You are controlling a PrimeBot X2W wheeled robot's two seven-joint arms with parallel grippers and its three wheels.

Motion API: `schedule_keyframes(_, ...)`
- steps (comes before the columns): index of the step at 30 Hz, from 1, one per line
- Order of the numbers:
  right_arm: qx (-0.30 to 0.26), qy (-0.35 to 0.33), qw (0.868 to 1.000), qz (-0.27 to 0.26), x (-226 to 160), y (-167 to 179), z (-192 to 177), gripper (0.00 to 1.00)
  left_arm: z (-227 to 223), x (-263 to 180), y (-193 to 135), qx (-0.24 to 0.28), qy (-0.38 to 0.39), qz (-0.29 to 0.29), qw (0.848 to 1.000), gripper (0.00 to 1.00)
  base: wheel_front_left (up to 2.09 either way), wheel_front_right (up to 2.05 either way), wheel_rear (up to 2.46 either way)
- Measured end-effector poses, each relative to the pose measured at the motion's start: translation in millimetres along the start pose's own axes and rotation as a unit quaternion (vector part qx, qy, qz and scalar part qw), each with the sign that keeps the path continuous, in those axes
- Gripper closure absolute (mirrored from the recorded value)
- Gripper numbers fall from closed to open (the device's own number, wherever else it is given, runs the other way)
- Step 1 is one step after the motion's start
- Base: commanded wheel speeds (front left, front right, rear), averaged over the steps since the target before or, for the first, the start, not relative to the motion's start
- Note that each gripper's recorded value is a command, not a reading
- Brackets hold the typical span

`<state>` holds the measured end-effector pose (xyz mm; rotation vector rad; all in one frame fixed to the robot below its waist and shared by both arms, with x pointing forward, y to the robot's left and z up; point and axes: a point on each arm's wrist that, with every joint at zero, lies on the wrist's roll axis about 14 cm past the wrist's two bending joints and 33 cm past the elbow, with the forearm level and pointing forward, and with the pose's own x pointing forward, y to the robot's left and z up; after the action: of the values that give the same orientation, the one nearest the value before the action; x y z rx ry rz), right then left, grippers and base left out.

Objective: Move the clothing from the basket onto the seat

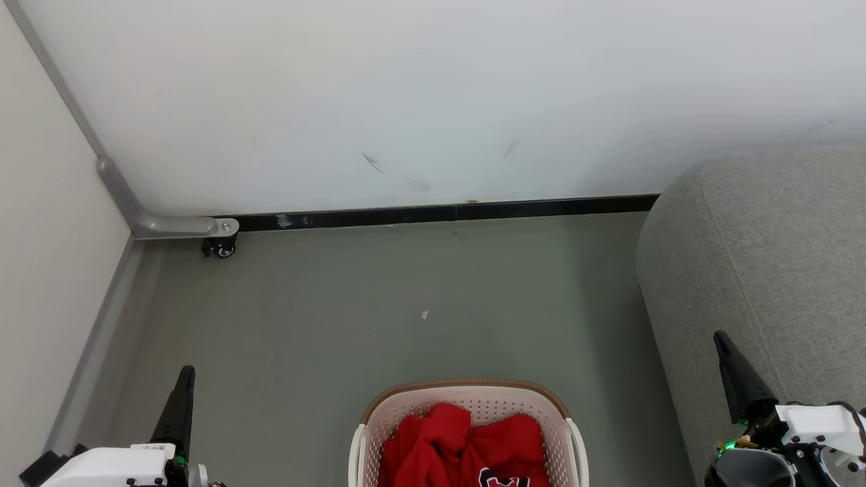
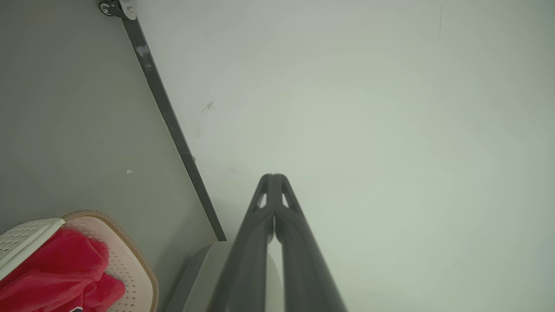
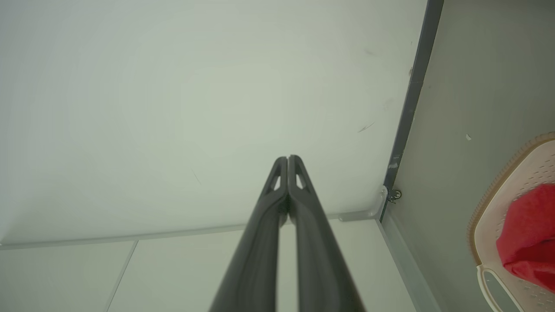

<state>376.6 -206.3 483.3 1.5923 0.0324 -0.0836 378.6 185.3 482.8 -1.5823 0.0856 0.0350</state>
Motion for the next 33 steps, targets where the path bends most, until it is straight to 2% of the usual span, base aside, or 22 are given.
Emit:
schedule_keyframes(28, 0.0, 0.0, 1.0, 0.0, 0, 0, 0, 1.0, 0, 0, 0, 0.0, 0.0, 0.0, 1.0, 1.0, 0.0, 0.0, 0.0)
schedule_keyframes(29, 0.0, 0.0, 1.0, 0.0, 0, 0, 0, 0.09, 0, 0, 0, 0.0, 0.0, 0.0, 1.0, 0.0, 0.0, 0.0, 0.0)
schedule_keyframes(30, 0.001, 0.0, 1.0, -0.003, -1, -2, 0, 0.1, -1, -1, 3, -0.001, 0.0, 0.004, 1.0, 0.0, 0.0, 0.0, 0.0)
schedule_keyframes(33, 0.01, 0.0, 0.999, -0.034, -10, -23, -4, 0.0, -6, -9, 23, -0.012, 0.001, 0.033, 0.999, 0.0, 0.0, 0.0, 0.0)
